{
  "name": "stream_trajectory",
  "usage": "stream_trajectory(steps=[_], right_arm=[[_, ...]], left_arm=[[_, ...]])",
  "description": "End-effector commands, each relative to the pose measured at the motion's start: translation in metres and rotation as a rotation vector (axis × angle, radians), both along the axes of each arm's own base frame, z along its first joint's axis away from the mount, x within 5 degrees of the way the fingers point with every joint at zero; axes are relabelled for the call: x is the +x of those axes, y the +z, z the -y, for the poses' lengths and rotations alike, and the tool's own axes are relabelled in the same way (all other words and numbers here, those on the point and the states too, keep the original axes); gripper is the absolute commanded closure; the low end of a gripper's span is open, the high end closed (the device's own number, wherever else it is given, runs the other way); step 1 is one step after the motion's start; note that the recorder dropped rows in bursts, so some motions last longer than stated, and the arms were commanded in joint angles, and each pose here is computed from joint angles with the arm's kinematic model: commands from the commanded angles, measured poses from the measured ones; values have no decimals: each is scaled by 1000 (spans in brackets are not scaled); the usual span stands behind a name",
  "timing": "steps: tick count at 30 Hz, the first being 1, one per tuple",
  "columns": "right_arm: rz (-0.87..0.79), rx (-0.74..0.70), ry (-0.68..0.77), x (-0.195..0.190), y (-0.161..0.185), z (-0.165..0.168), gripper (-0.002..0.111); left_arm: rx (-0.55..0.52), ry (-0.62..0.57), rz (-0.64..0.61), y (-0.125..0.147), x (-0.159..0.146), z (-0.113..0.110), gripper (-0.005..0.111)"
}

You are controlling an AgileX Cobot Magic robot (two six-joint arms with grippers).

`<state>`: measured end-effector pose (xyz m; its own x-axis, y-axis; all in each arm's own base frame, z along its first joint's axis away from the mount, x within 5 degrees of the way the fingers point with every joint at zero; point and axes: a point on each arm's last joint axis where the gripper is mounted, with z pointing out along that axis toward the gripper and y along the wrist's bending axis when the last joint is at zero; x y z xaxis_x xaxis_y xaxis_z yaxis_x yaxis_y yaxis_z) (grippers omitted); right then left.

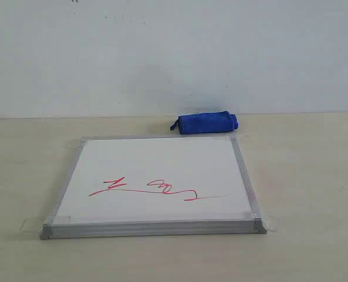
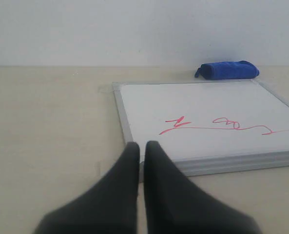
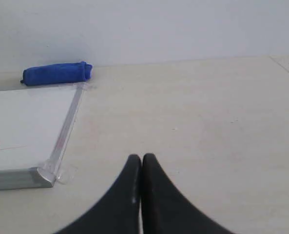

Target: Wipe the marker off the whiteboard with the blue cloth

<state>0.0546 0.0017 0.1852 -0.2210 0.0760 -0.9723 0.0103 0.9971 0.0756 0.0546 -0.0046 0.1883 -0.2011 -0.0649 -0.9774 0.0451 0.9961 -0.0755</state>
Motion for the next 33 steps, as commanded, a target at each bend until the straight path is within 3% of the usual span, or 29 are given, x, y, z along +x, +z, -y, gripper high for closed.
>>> stream_trajectory(steps=[1,4,7,11,16,18,28,33], right_arm=[[45,2,-12,0,4,1,108],[82,9,-17,1,7,1,108],[328,29,-47,1,30,4,108],[502,36,-55,-6,65,5,108],[377,-55,-22,-5,132,2,108],[388,-12,-23,-2,151,2,108],[570,38,-38,-9,176,3,108],[549,52,-35,-8,175,3,108]], left_arm=[[5,1,3,-1,0,0,103],[5,1,3,-1,0,0,103],[5,1,3,-1,0,0,103],[5,1,3,-1,0,0,103],[5,1,3,-1,0,0,103],[5,1,3,-1,0,0,103],[5,1,3,-1,0,0,103],[5,1,3,-1,0,0,103]])
